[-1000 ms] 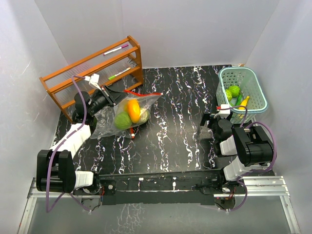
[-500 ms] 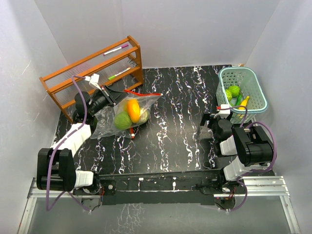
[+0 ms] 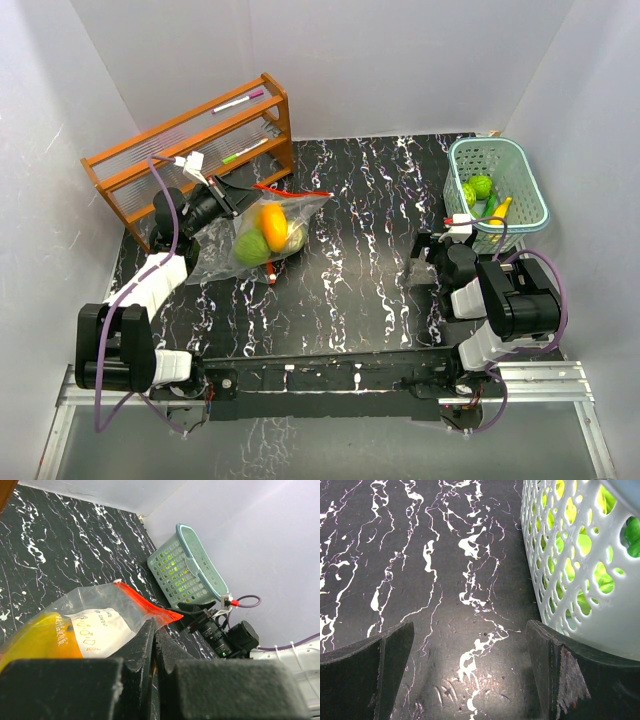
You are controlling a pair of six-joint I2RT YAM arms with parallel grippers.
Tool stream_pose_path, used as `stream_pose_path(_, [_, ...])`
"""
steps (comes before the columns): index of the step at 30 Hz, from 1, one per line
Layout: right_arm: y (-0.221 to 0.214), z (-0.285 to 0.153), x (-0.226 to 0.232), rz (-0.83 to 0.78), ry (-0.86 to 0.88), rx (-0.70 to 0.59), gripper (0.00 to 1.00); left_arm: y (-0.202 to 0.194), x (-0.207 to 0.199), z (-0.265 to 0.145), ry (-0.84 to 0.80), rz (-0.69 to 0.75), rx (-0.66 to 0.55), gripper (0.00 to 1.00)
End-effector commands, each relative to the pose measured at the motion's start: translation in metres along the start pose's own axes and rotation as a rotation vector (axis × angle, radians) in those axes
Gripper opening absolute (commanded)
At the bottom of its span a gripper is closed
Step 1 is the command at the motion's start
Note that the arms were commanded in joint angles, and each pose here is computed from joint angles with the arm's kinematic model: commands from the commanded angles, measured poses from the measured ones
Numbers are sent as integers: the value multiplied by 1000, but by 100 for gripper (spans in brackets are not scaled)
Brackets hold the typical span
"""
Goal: Open the zip-top bag and remove the fake food
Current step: Open the zipper of the food storage bag at the center of the board.
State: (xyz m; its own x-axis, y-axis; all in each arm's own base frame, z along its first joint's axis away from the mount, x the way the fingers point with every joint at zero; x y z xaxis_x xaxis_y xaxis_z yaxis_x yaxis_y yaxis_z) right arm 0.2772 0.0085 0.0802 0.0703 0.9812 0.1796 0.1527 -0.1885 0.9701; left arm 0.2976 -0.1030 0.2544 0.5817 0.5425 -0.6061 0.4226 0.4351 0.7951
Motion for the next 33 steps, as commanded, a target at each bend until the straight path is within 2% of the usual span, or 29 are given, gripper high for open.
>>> stream_pose_path(1, [16, 6, 3, 4, 20, -85, 99, 4, -8, -3, -33, 37, -7, 0])
stream_pose_path(33, [16, 6, 3, 4, 19, -84, 99, 4, -7, -1, -44, 22, -9, 0])
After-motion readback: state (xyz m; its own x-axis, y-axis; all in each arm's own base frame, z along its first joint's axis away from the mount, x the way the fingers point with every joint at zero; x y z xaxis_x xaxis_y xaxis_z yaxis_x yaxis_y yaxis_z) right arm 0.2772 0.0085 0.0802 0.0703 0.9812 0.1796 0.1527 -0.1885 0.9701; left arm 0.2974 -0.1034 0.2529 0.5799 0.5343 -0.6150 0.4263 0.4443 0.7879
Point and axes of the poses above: each gripper's point midway between its finger pads, its own z axis out along the fingers, its own x axis along the line the jaws close on, y = z × x, the point moved 9 cm from there along -z, back along the fingers, and after that the axes turned 10 degrees about z, right-handed, at the moved point
